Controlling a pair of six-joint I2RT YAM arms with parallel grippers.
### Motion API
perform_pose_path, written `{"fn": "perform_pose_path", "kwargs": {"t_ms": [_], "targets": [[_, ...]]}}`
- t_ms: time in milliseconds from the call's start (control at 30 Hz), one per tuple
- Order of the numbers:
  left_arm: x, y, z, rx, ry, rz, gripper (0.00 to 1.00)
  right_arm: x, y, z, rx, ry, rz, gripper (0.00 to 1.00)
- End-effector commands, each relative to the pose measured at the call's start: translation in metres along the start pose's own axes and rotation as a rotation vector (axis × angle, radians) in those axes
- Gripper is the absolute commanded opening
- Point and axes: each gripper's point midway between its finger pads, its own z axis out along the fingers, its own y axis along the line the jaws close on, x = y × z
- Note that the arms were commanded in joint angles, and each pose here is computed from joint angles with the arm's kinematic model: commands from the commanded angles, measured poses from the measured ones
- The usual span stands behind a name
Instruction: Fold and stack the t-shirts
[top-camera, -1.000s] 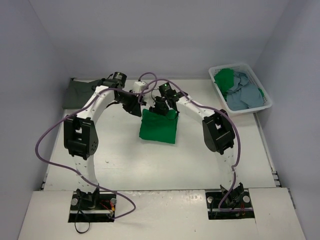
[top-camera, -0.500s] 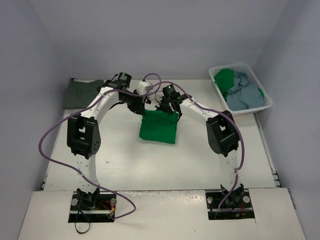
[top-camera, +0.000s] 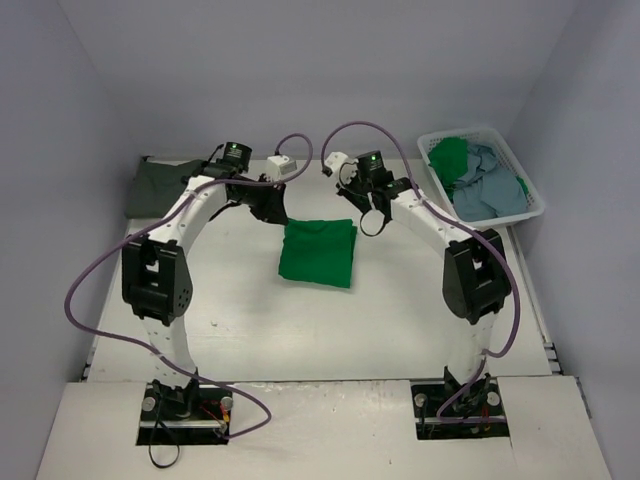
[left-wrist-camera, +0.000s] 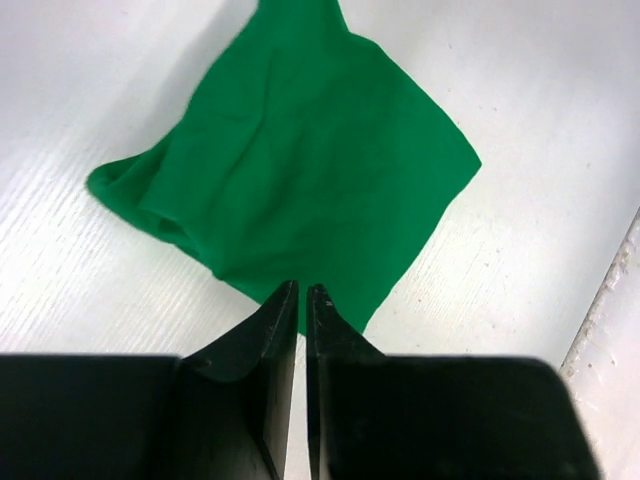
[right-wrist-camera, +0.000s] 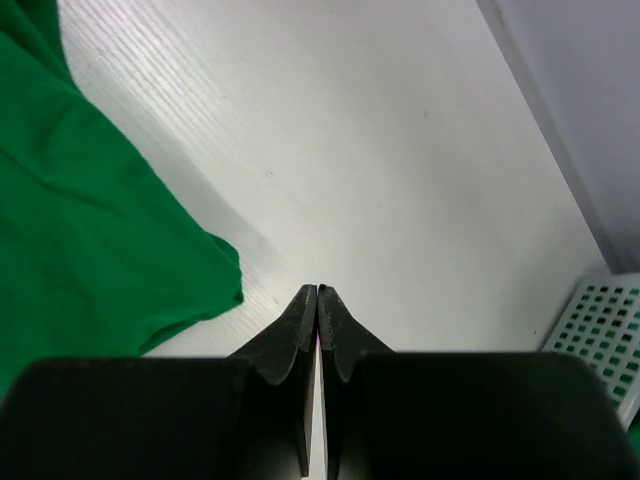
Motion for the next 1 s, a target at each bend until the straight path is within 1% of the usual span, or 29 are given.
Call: {"fn": "perform_pose_path", "kwargs": {"t_ms": [0,33,133,300,400,633,967], "targets": [[-0.038,-0.013,-0.037,-0.028,-0.143,0.063,0.03,-0.021,-0.027,-0.029,0.065,-0.092,0.097,0.0],[-0.035,-0.012,-0.037,-0.034,-0.142,0.053,0.0,-0.016,-0.023,-0.028,0.052,-0.084,0.103,0.0],[-0.035,-0.01,-0.033,-0.02,-0.164,0.03,0.0,-0.013,-0.003,-0.03,-0.038,-0.103,0.122,0.0],[-0.028,-0.007,-0.016,0.037,-0.155,-0.028,0.0,-0.012,0.042,-0.027,-0.259,-0.133,0.161,0.0],[-0.024,-0.002,-0.005,0.063,-0.147,-0.06,0.0,-0.013,0.06,-0.028,-0.348,-0.151,0.175,0.0],[-0.021,0.014,0.009,0.047,-0.142,-0.075,0.0,-0.019,0.073,-0.031,-0.428,-0.189,0.193,0.0],[-0.02,0.039,0.036,0.026,-0.15,-0.125,0.0,0.003,0.088,-0.011,-0.479,-0.137,0.218,0.0]]}}
